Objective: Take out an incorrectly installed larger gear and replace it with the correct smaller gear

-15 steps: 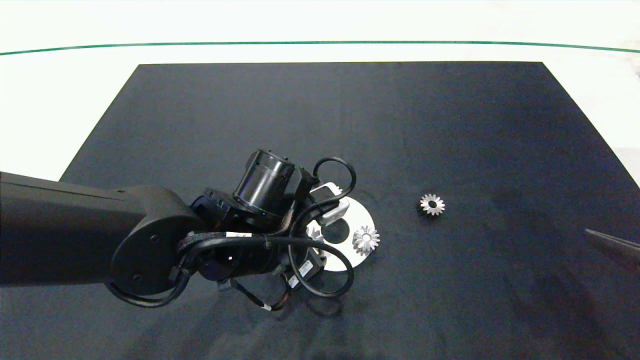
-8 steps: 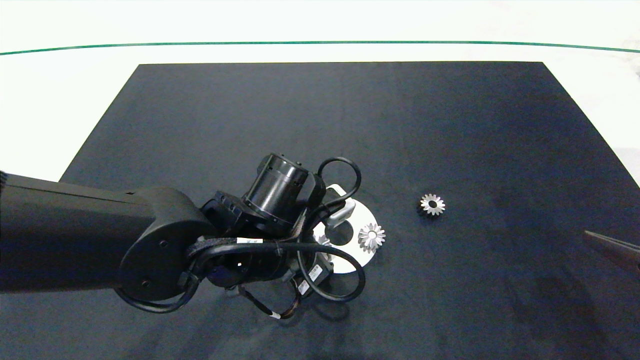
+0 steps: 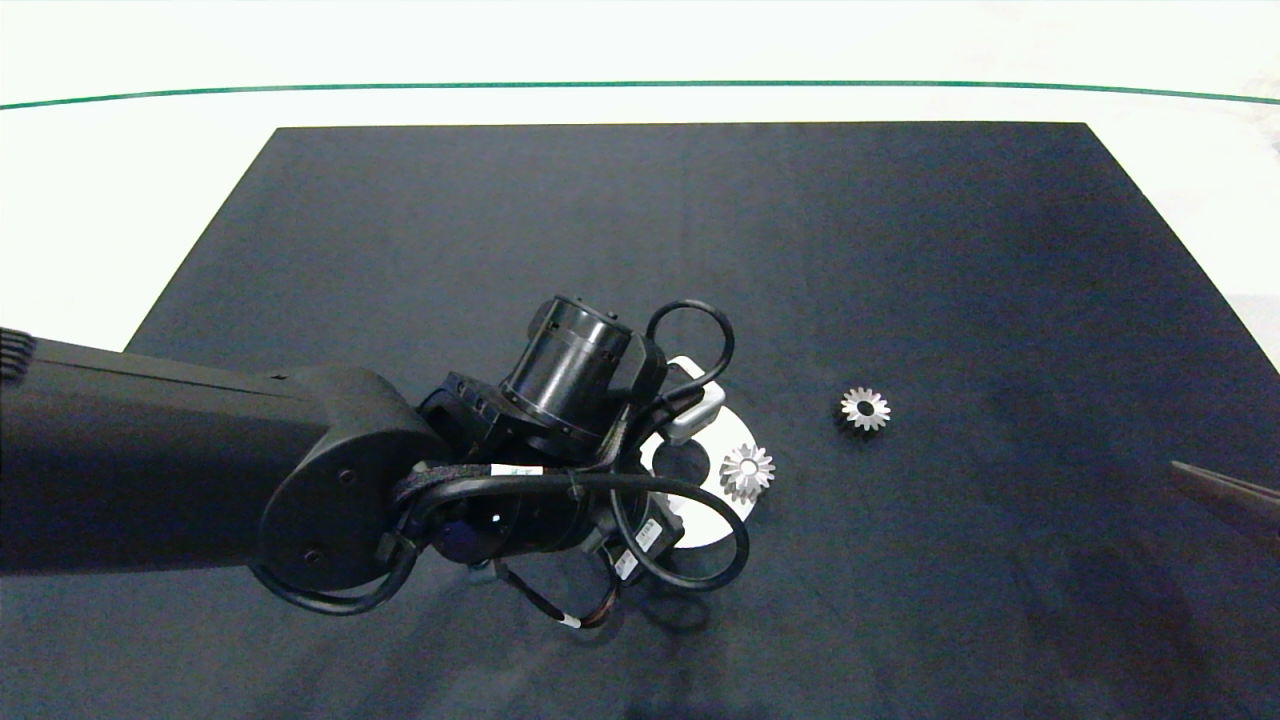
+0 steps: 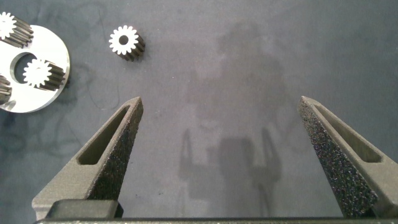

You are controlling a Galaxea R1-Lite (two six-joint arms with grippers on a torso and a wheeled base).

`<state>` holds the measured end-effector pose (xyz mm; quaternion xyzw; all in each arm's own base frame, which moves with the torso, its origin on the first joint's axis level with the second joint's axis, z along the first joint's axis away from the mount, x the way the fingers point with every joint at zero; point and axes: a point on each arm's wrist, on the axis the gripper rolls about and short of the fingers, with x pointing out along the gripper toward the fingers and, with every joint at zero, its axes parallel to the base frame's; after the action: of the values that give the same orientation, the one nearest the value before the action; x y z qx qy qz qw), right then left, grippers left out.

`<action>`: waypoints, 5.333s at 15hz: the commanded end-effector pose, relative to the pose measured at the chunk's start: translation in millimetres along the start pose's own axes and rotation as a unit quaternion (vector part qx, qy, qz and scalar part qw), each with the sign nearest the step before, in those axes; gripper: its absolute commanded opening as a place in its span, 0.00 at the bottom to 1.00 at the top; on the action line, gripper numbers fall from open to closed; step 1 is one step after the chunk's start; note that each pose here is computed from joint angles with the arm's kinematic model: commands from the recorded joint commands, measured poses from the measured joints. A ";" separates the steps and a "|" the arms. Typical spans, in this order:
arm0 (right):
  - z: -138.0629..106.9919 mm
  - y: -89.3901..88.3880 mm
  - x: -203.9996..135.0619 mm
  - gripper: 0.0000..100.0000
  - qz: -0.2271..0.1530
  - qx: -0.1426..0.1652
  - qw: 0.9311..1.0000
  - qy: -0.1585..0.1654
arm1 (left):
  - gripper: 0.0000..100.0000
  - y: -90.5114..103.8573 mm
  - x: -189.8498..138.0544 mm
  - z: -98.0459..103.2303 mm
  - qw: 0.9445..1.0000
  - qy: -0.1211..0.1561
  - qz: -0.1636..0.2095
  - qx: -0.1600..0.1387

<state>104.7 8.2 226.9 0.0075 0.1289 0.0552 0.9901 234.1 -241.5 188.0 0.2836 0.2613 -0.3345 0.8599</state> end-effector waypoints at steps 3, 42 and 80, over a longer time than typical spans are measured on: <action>-0.2 0.1 -1.1 1.00 0.000 0.000 1.000 -0.001 | 0.25 -0.6 -2.2 -1.2 1.000 -0.001 0.001 0.005; -2.1 0.0 -2.5 1.00 -0.002 -0.001 1.000 -0.001 | 1.00 2.2 -38.1 3.3 1.000 -0.002 -0.005 -0.011; -4.5 -0.8 -5.6 1.00 -0.005 0.001 1.000 -0.004 | 0.56 3.9 -5.6 -13.4 1.000 0.015 0.016 0.005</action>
<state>98.3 6.8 223.5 0.0079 0.1264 0.0491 0.9907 229.9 -227.5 184.3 0.2951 0.2673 -0.3186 0.8603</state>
